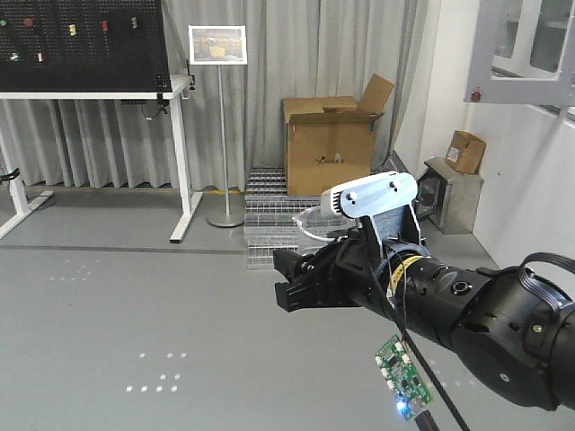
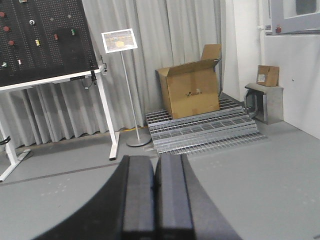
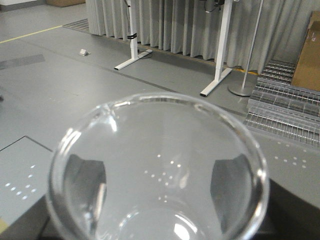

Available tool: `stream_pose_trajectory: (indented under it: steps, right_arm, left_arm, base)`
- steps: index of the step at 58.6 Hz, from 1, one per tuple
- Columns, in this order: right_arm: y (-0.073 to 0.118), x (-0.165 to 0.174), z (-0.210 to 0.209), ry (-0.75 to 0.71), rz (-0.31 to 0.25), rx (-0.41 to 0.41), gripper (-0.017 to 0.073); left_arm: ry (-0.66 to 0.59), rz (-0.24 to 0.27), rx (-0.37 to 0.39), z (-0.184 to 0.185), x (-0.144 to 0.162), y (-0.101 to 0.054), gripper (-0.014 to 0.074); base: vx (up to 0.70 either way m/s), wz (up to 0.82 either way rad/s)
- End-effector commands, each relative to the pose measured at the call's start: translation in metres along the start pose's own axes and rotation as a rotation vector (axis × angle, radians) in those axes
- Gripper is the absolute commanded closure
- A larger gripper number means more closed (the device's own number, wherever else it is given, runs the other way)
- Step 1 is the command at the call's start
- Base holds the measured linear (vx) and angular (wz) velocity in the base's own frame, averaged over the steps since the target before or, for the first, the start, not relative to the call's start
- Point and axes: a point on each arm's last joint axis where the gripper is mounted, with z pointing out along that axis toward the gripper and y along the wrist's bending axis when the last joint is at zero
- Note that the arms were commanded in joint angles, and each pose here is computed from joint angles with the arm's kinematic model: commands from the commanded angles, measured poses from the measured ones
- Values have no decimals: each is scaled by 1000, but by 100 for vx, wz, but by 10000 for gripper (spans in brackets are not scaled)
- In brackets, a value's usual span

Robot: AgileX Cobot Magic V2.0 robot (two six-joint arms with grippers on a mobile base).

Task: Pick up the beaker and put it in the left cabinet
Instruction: 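Hold the beaker in the right gripper while the base drives to the cabinet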

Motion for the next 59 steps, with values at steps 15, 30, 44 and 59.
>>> stream_pose_trajectory:
  steps: [15, 30, 44, 59]
  right_arm:
    - [0, -29, -13, -145, -1, -17, 568]
    - [0, -29, -13, -145, -1, -17, 568]
    - [0, -29, -13, -145, -1, -17, 568]
    - [0, -29, -13, -145, -1, -17, 568]
  left_arm:
    - [-77, -6, -7, -1, -3, 0, 592]
    - [-77, -6, -7, -1, -3, 0, 592]
    - [-77, -6, -7, -1, -3, 0, 592]
    - [-77, -6, -7, -1, -3, 0, 592]
  base:
    - [73, 0]
    - [72, 6]
    - [70, 2]
    - [65, 0]
